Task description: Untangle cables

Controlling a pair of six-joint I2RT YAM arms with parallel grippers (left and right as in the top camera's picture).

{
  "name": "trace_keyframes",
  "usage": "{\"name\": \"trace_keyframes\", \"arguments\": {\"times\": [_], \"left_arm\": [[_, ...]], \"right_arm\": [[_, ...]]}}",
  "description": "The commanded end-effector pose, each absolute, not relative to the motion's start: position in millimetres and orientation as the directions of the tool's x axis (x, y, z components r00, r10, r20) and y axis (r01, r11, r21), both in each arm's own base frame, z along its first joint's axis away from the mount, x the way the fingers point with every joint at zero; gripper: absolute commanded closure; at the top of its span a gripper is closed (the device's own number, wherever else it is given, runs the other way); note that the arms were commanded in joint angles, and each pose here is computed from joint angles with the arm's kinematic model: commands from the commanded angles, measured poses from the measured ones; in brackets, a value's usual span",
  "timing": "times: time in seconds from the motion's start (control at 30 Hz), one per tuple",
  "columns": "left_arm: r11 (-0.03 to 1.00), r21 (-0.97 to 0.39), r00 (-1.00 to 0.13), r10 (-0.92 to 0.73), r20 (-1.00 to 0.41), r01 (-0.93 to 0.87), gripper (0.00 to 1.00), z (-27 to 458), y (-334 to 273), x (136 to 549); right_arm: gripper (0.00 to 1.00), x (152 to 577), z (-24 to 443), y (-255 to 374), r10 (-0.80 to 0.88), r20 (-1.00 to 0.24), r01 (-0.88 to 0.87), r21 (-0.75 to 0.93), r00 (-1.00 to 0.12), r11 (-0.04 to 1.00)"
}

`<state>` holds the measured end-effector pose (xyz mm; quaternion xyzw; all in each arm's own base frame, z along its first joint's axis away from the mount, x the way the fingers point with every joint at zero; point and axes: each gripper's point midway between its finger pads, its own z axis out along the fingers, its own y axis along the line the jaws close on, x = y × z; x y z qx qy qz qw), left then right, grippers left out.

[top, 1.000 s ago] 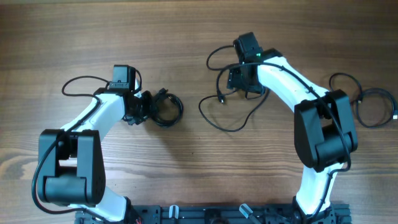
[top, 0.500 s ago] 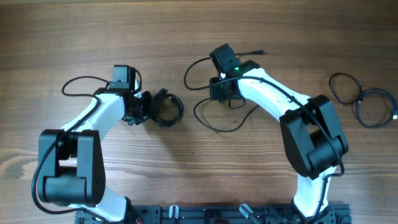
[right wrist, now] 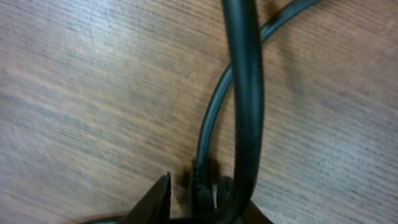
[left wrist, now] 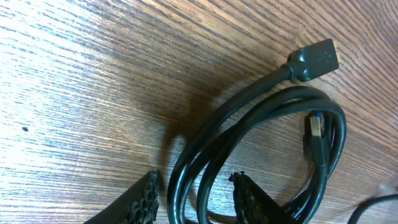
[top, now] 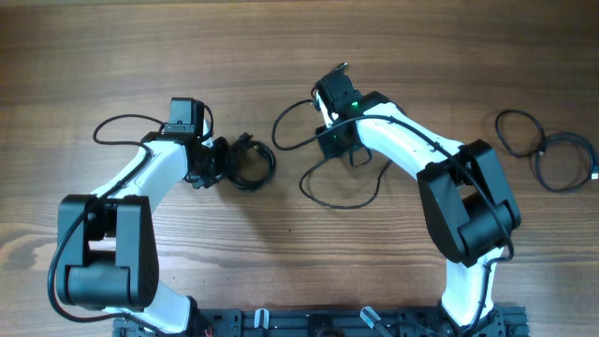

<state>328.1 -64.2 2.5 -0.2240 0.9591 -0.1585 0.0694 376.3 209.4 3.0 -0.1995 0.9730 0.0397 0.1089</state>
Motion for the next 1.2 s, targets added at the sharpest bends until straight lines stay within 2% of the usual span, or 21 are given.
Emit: {"name": "trace_keyframes", "arguments": {"times": [0.0, 0.1, 0.2, 0.33, 0.43, 0.53, 0.63, 0.67, 0.73, 0.83, 1.0, 1.17], "left_arm": [[0.853, -0.316, -0.891, -0.452, -0.047, -0.416, 0.56, -3.4, -62.1, 322.3], [0.853, -0.316, -0.891, -0.452, -0.047, -0.416, 0.56, -3.3, -62.1, 322.4], [0.853, -0.316, -0.891, -0.452, -0.047, -0.416, 0.56, -3.3, -62.1, 322.4], [0.853, -0.316, -0.891, -0.452, -0.047, -0.416, 0.56, -3.4, -62.1, 322.2], [0.853, -0.316, -0.891, -0.452, -0.047, -0.416, 0.55, -3.3, -62.1, 322.4], [0.853, -0.316, -0.891, -0.452, -0.047, -0.416, 0.55, -3.3, -62.1, 322.4], [0.853, -0.316, -0.891, -0.452, -0.047, -0.416, 0.56, -3.4, -62.1, 322.3], [0.853, -0.316, -0.891, -0.452, -0.047, -0.416, 0.55, -3.3, -62.1, 322.3], [0.853, -0.316, -0.891, -0.452, -0.047, -0.416, 0.55, -3.3, -62.1, 322.3], [0.853, -0.316, -0.891, -0.452, -0.048, -0.416, 0.55, -3.3, -62.1, 322.4], [0.853, -0.316, -0.891, -0.452, -0.048, -0.416, 0.55, -3.2, -62.1, 322.4], [0.853, -0.316, -0.891, -0.452, -0.047, -0.416, 0.55, -3.3, -62.1, 322.4]], "right_arm": [[0.72, 362.8, -11.3, 202.9, -0.438, -0.161, -0.446, 0.016, -0.884, 0.895], [0.95, 360.3, -11.7, 201.6, -0.459, -0.15, -0.466, 0.012, -0.876, 0.885], [0.96, 363.9, -1.2, 200.0, -0.445, -0.158, -0.454, 0.023, -0.881, 0.891], [0.96, 389.8, 83.4, 173.6, -0.385, -0.271, -0.405, 0.021, -0.882, 0.914], [0.96, 412.1, 135.4, 115.6, -0.276, -0.391, -0.27, -0.073, -0.878, 0.96], [0.96, 432.3, 160.3, 25.4, -0.128, -0.46, -0.031, -0.212, -0.879, 0.977], [0.96, 439.8, 160.1, -39.4, 0.023, -0.494, 0.148, -0.216, -0.869, 0.965], [0.96, 436.1, 161.3, -76.9, 0.152, -0.514, 0.293, -0.205, -0.844, 0.934], [0.96, 423.7, 161.0, -129.3, 0.301, -0.526, 0.452, -0.185, -0.796, 0.872], [0.96, 398.9, 151.0, -188.1, 0.432, -0.508, 0.583, -0.183, -0.745, 0.791], [0.96, 357.8, 130.9, -255.9, 0.571, -0.479, 0.711, -0.181, -0.667, 0.679], [0.94, 368.4, 97.8, -249.3, 0.614, -0.41, 0.693, -0.061, -0.674, 0.719]]}}
